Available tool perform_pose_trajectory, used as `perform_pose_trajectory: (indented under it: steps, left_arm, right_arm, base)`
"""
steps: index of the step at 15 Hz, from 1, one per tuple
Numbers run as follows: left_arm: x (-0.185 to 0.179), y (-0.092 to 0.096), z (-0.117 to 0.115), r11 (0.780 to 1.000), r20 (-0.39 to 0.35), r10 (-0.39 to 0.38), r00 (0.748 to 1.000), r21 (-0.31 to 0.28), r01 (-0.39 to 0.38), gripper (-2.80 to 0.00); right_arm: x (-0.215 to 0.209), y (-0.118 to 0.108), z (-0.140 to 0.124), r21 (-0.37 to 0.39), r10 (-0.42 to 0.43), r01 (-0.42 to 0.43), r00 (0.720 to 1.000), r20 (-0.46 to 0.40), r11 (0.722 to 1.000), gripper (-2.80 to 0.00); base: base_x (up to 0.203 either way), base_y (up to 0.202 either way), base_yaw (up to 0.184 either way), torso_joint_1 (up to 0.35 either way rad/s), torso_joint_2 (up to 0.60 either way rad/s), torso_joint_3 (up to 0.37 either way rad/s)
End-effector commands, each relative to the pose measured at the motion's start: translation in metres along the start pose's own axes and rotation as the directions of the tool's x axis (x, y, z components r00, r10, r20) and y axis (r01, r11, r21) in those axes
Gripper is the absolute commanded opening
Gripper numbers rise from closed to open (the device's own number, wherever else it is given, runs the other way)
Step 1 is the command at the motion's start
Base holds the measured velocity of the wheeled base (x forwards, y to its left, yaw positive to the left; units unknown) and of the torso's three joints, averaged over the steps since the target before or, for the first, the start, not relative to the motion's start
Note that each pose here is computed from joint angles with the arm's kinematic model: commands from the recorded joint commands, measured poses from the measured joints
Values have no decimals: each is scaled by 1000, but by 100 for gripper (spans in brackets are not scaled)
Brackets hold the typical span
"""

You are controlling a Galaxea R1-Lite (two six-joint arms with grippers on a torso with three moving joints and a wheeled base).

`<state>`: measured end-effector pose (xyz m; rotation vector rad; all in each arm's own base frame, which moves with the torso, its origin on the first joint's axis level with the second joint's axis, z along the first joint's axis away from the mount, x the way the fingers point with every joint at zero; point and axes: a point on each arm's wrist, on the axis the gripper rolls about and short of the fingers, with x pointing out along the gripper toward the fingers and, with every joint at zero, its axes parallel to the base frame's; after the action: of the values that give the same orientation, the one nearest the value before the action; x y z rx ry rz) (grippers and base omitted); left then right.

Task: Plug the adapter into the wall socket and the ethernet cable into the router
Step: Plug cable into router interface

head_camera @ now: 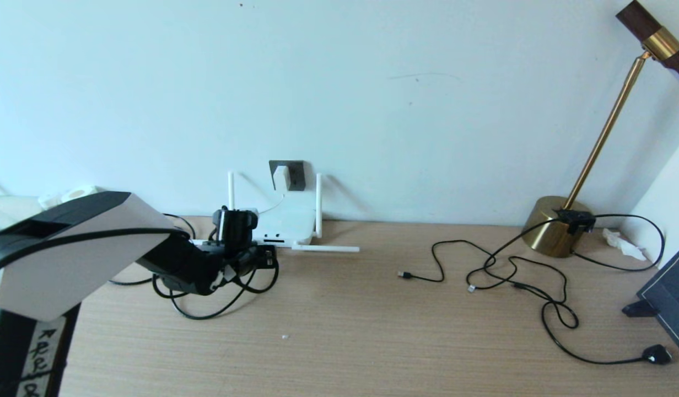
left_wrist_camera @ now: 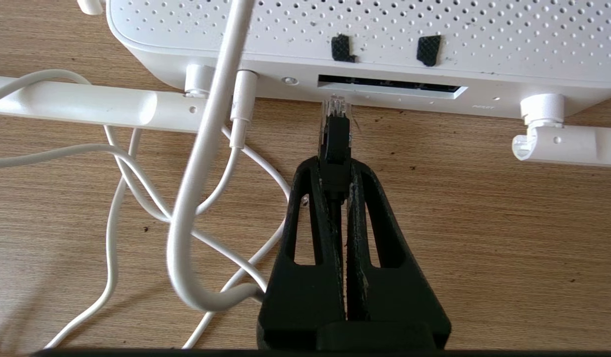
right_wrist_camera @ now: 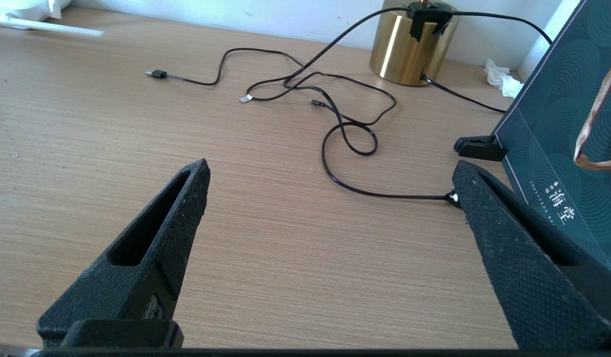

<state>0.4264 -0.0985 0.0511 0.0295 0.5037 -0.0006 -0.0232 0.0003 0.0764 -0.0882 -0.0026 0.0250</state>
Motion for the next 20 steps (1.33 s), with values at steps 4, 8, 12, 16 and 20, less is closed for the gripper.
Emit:
perform_pose_trajectory:
  steps: [4,8,12,16,20]
  left_arm:
    - [-1,0,3,1000,9,1,1000,-1,-1,-280]
    - [-2,0,2,1000,7,0,1000,1,0,-280]
    - [-3,0,3,1000,11,0,1000,1,0,-280]
    - [-4,-1,3,1000,10,-3,1000,1,3,-280]
    - [-5,-1,2,1000,6,-3,1000,-1,3,-280]
  right_arm:
    - [0,0,0,-1,1,-1,1000,-1,1000,0]
    - [0,0,0,-1,1,-1,1000,-1,1000,0]
    - [0,0,0,-1,1,-1,1000,-1,1000,0]
    - [0,0,0,-1,1,-1,1000,-1,1000,0]
    - [0,0,0,-1,1,-1,1000,-1,1000,0]
  base:
    - [0,0,0,0,0,0]
    - [0,0,0,0,0,0]
    - [0,0,0,0,0,0]
    - [0,0,0,0,0,0]
    - [0,0,0,0,0,0]
